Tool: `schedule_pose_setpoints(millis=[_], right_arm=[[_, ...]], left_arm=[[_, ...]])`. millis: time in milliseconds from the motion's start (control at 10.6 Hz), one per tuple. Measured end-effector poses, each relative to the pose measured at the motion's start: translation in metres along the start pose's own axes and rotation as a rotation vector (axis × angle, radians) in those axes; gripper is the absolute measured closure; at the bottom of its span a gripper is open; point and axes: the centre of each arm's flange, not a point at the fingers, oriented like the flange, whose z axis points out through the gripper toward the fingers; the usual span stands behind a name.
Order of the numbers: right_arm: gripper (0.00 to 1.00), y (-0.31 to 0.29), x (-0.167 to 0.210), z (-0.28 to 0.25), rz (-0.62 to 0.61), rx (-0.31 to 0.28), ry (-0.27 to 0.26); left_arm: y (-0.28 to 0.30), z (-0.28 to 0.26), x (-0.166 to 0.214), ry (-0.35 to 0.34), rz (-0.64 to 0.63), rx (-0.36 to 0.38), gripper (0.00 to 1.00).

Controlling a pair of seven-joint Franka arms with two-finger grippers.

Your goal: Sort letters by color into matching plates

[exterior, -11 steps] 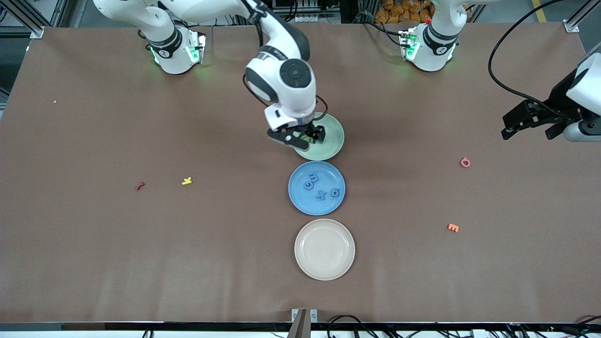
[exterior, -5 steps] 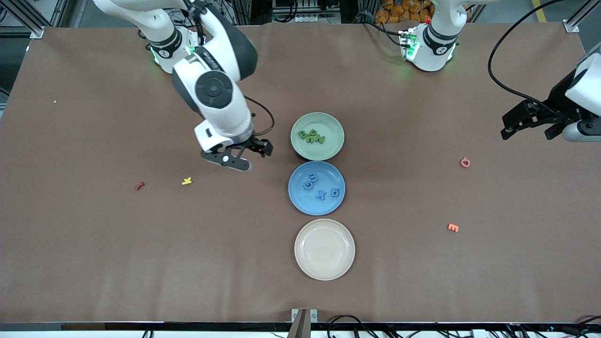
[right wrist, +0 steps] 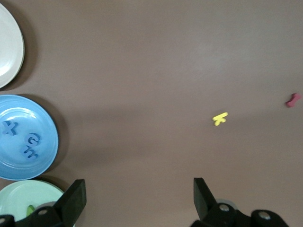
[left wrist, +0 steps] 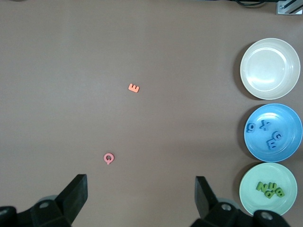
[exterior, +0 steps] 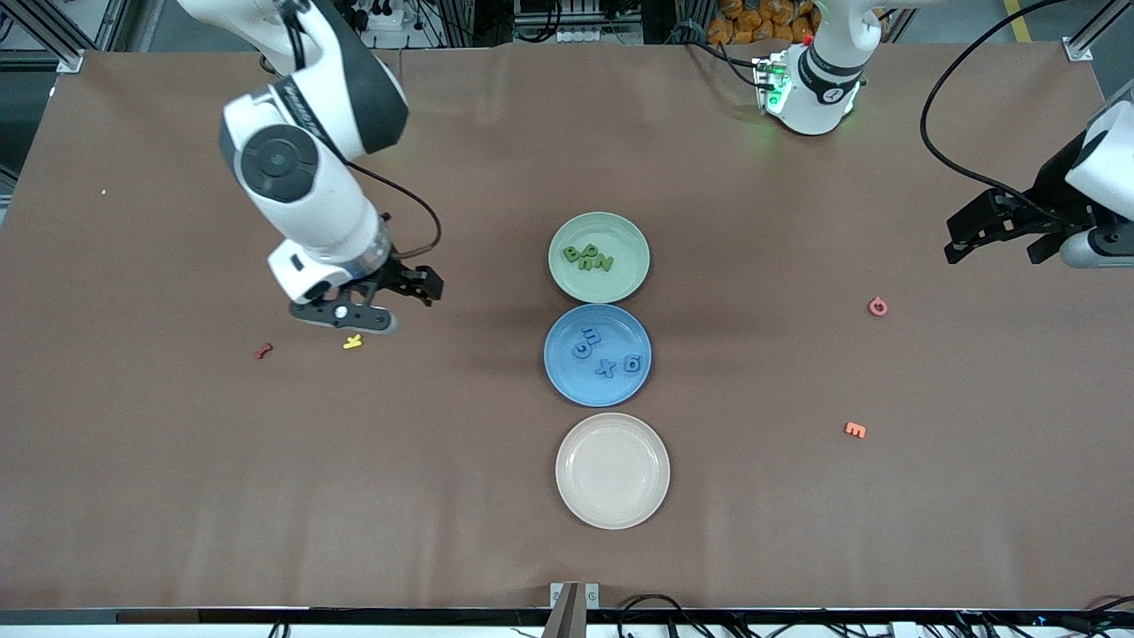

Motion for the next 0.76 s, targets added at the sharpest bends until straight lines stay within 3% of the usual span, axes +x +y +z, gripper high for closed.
schedule_pose_setpoints(millis=[568, 663, 758], right_arm=[[0.00, 0.088, -0.008, -0.090, -0.097, -0.048, 0.012], [0.00, 0.107, -0.003, -0.100, -0.111, -0.035, 0.019], [0.00, 0.125, 0.003, -0.113, -0.111, 0.016, 0.021]], left_arm=[[0.000, 0.002, 0.000, -0.005, 0.000, 0.001, 0.00], [0.000, 0.002, 0.000, -0.005, 0.000, 0.001, 0.00], [0.000, 0.002, 0.000, -0.006, 0.000, 0.001, 0.00]])
